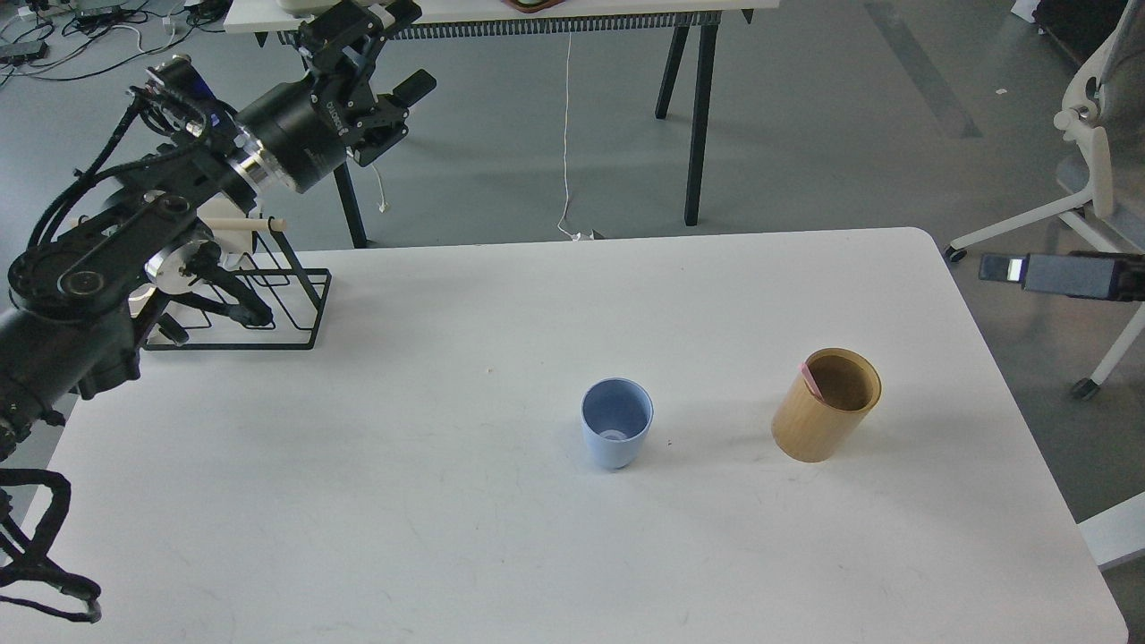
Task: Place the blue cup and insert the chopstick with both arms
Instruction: 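Open the left gripper and withdraw the left arm toward the rack, then reach the right gripper to the tan cup and grasp the pink stick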
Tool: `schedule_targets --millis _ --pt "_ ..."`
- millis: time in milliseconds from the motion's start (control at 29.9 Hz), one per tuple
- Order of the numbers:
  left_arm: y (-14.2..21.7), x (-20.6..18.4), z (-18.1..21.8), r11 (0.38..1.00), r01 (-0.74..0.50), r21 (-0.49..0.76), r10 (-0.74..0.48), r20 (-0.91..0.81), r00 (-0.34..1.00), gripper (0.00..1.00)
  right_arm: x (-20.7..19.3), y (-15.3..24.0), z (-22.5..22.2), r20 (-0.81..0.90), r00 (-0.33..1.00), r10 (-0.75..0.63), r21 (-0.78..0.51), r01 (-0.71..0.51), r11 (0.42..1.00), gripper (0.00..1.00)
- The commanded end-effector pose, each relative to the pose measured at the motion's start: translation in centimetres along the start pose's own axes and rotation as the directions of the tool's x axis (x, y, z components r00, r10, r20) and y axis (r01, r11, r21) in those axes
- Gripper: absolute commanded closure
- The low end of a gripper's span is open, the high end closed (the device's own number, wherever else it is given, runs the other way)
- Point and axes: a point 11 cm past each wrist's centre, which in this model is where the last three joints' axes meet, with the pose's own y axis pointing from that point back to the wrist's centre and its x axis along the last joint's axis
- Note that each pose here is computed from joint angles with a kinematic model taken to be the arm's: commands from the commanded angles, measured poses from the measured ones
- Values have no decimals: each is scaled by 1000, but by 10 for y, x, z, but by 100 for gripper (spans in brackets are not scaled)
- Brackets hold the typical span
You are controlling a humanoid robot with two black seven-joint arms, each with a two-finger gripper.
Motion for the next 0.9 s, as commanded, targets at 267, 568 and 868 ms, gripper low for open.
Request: schedule_targets --millis 267,568,868 --pt "12 18 8 999 -41 -5 41 18 999 3 -48 -34 -36 -351 887 299 215 -234 948 2" --pt "4 8 1 1000 -27 -5 27 -3 1000 2 -78 -48 -40 -352 904 244 237 -166 957 2" --pt "11 9 -10 999 -42 18 42 -16 999 1 -95 -85 -51 -324 915 240 280 -149 948 8"
